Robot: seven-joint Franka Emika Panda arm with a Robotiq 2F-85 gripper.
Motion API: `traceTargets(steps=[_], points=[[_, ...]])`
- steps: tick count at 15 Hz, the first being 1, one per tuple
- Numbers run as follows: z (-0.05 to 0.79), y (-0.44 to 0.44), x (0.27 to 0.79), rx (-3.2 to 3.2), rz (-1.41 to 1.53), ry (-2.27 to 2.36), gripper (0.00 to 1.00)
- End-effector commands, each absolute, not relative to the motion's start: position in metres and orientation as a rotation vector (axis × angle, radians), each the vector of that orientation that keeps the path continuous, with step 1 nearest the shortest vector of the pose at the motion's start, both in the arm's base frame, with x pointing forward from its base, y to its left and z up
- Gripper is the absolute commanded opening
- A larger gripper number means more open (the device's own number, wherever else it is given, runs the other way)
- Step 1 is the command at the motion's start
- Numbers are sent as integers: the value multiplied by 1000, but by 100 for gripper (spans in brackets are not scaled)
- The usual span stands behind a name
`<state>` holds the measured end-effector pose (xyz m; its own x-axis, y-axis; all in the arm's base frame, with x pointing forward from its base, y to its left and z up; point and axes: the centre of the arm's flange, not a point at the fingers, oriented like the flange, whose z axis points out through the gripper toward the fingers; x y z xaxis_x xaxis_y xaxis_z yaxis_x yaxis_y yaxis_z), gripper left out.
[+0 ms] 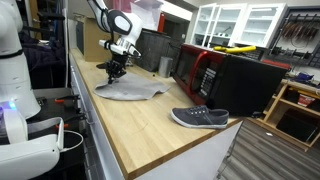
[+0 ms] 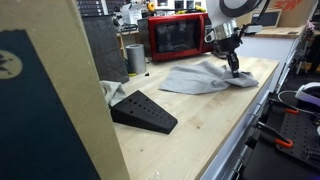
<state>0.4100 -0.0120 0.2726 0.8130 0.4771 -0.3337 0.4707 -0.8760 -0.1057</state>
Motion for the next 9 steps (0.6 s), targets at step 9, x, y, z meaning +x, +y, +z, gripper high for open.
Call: traceTargets(steps=[9], points=[[293, 12, 384, -3000, 486, -1058, 6]])
